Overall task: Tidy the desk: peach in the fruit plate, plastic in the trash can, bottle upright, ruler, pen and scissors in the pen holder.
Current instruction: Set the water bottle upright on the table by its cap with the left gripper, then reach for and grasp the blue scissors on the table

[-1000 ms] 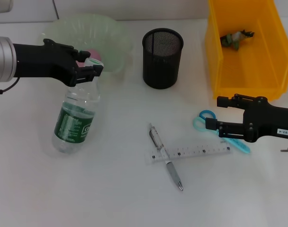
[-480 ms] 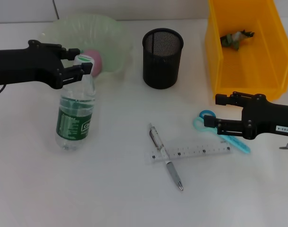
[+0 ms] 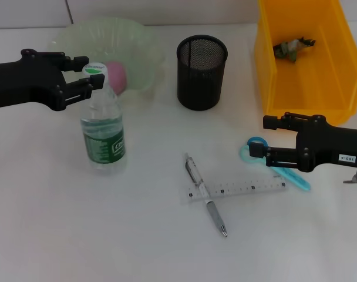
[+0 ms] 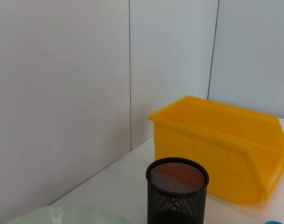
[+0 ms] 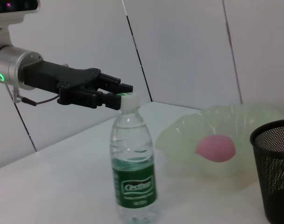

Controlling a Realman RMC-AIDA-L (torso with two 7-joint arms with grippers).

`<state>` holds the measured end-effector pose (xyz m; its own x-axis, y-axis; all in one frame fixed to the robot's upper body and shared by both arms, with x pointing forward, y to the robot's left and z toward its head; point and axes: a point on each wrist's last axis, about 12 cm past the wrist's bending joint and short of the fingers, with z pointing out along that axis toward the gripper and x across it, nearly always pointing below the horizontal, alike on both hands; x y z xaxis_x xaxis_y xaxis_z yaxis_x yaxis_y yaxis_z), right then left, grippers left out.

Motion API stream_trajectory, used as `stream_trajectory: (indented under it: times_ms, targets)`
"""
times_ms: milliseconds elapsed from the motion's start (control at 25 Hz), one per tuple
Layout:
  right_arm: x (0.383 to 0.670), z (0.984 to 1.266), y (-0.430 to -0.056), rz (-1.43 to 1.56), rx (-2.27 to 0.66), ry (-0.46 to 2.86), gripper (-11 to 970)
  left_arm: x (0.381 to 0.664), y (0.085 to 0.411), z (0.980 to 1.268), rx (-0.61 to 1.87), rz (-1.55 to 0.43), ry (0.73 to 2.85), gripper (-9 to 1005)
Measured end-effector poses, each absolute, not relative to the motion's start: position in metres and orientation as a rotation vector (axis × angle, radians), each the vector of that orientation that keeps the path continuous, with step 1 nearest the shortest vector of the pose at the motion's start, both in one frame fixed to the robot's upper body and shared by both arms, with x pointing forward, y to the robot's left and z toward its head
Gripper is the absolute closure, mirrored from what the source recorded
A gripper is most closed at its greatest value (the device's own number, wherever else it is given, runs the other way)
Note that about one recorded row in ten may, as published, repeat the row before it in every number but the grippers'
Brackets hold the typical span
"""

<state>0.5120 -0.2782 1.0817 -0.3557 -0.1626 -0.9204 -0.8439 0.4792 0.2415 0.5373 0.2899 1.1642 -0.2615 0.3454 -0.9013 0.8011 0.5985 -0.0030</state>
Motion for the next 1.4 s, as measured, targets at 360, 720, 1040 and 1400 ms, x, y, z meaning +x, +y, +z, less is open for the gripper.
stream_trajectory:
  times_ms: [360, 720, 1040, 1400]
  targets:
    - [0.511, 1.082, -0.278, 0.947, -0.845, 1.811, 181, 0.537, 0.291, 1.164, 0.936, -0.582, 1.829, 585]
    - [0.511, 1.082, -0.278, 0.949, -0.847, 1.81, 181, 0.539, 0.288, 1.167, 0.917, -0.613, 1.801, 596]
    - [0.511, 1.089, -0.278, 0.956, -0.866, 1.808, 182, 0.53, 0.292, 1.198, 0.89, -0.681, 1.63, 600]
    - [0.526, 1.172, -0.286, 0.708, -0.942, 2.136, 180, 0.493, 0.269, 1.147, 1.1, -0.834, 1.395, 303]
